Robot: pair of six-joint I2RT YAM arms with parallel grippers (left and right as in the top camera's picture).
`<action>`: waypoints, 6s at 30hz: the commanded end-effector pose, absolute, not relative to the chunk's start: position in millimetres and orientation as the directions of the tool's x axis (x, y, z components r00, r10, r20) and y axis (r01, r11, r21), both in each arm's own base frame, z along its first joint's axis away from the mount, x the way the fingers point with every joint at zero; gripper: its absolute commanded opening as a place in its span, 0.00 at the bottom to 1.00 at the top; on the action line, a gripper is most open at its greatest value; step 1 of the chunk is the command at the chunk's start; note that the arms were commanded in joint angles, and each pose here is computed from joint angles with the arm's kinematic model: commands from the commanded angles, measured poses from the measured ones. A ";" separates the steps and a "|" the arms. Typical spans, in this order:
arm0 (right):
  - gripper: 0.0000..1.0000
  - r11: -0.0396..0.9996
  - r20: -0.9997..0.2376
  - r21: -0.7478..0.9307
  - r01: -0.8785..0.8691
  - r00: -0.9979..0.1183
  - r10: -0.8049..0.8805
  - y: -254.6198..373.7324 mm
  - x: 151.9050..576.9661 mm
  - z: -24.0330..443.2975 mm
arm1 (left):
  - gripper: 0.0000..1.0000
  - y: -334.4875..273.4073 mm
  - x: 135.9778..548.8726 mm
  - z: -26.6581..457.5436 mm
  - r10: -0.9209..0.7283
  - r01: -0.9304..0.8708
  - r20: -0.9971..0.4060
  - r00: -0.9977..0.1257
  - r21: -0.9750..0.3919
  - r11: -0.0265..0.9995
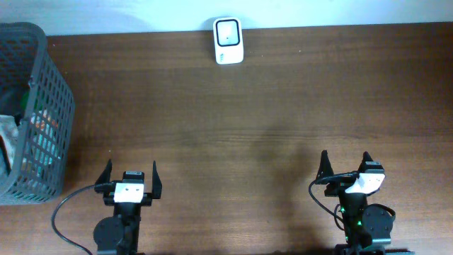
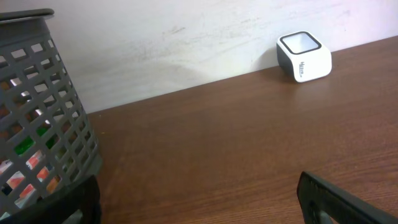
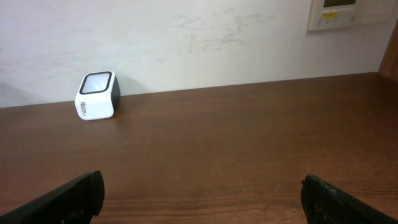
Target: Scan the item barcode
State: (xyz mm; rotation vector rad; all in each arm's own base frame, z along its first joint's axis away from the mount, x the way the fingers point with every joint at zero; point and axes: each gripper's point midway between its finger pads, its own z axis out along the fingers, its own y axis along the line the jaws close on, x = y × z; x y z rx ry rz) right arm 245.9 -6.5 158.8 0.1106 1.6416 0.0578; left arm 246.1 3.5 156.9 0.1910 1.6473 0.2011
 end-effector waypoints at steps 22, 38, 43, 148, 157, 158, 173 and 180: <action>0.98 0.993 -0.991 0.111 0.029 -0.076 0.113 -4.5 246.0 155.7 | 0.99 3.6 246.6 168.4 0.259 -0.007 -0.965 -0.034 0.259 0.966; 0.98 0.993 -0.991 0.111 0.029 -0.076 0.113 -4.5 246.0 155.7 | 0.99 -38.5 321.8 339.2 0.099 0.250 -0.975 -0.198 0.047 0.967; 0.98 0.993 -0.991 0.111 0.029 -0.076 0.113 -4.5 246.0 155.7 | 0.99 -47.1 359.7 355.6 0.092 0.297 -0.880 -0.465 -0.058 0.953; 0.98 0.993 -0.991 0.111 0.029 -0.076 0.113 -4.5 246.0 155.6 | 0.22 285.5 424.1 117.0 -0.250 -0.211 -0.596 -0.763 -0.136 0.968; 0.98 0.993 -0.991 0.111 0.029 -0.076 0.113 -4.5 246.0 155.6 | 0.24 285.0 423.6 276.6 -0.178 -0.259 -0.825 -0.536 -0.040 0.965; 0.98 0.993 -0.991 0.111 0.029 -0.076 0.113 -4.5 246.0 155.6 | 0.24 283.8 422.2 290.6 -0.173 -0.266 -0.844 -0.508 -0.036 0.963; 0.98 0.993 -0.991 0.111 0.029 -0.076 0.113 -4.5 246.0 155.7 | 0.38 194.9 343.8 463.2 -0.106 -0.354 -0.974 -0.199 -0.030 0.935; 0.98 0.993 -0.991 0.111 0.029 -0.076 0.113 -4.5 246.0 155.7 | 0.56 259.9 362.0 341.8 -0.440 -0.563 -0.813 -0.382 -0.173 0.808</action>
